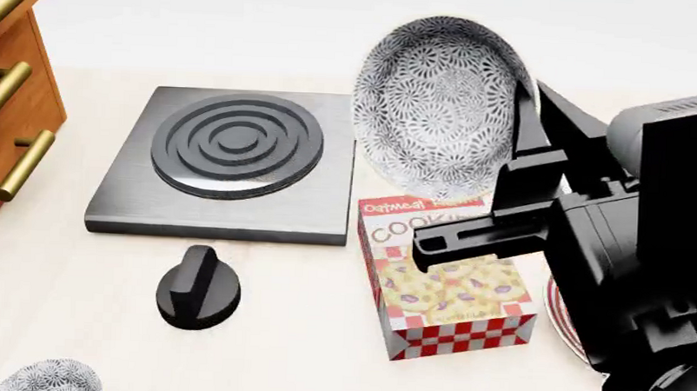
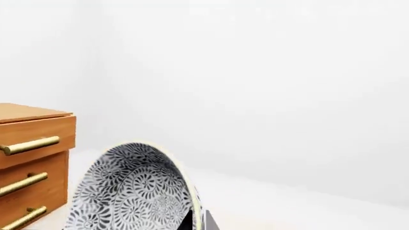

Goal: Pick the akita bowl from table center and place it on the plate.

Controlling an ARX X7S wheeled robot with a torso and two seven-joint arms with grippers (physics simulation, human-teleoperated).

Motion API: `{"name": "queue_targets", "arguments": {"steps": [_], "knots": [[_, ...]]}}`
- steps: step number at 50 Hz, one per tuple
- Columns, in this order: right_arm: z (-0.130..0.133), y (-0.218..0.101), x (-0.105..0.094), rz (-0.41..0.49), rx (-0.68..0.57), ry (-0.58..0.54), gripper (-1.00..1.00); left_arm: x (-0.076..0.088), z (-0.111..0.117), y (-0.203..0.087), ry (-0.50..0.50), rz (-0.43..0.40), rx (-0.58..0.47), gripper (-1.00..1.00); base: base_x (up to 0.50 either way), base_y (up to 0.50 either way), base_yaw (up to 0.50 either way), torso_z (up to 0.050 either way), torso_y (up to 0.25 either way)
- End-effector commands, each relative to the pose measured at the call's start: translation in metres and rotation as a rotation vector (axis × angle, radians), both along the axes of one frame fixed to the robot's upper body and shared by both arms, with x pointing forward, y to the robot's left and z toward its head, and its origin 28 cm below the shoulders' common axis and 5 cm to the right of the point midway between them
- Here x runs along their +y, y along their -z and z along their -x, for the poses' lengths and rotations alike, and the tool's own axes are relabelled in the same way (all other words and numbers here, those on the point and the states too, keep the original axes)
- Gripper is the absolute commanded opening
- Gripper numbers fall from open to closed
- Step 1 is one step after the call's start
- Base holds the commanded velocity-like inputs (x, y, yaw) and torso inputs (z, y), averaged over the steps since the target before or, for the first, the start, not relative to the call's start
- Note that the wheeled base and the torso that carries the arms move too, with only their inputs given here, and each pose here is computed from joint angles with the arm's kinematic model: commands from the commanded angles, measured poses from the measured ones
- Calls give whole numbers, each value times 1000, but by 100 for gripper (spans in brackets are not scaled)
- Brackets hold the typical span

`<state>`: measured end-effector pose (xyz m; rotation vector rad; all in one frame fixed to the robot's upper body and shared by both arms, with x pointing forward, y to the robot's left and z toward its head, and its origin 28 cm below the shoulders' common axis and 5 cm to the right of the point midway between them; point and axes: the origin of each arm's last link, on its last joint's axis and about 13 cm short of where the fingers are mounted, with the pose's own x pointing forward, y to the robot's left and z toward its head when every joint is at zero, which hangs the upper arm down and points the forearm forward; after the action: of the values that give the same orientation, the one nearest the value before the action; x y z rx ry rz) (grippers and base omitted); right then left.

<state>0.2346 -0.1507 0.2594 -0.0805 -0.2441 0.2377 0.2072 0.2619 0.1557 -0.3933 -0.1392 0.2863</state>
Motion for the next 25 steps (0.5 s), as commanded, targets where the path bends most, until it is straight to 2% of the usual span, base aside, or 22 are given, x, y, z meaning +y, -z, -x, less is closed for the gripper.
{"name": "queue_targets", "arguments": {"steps": [1, 5, 11, 18, 25], "knots": [[19, -27, -23, 28, -171, 142, -100, 5, -2, 0, -25, 25, -34, 100, 0, 0, 0, 0, 0], [19, -27, -36, 3, -118, 231, -100, 5, -3, 0, -26, 27, -34, 100, 0, 0, 0, 0, 0], [16, -26, -49, -65, -73, 298, -100, 4, -3, 0, -23, 26, -33, 100, 0, 0, 0, 0, 0], [11, -24, -58, -137, -21, 315, -100, 4, -3, 0, -21, 25, -33, 100, 0, 0, 0, 0, 1], [0, -14, -65, -204, 116, 294, -100, 4, -3, 0, -24, 26, -33, 100, 0, 0, 0, 0, 0]]}}
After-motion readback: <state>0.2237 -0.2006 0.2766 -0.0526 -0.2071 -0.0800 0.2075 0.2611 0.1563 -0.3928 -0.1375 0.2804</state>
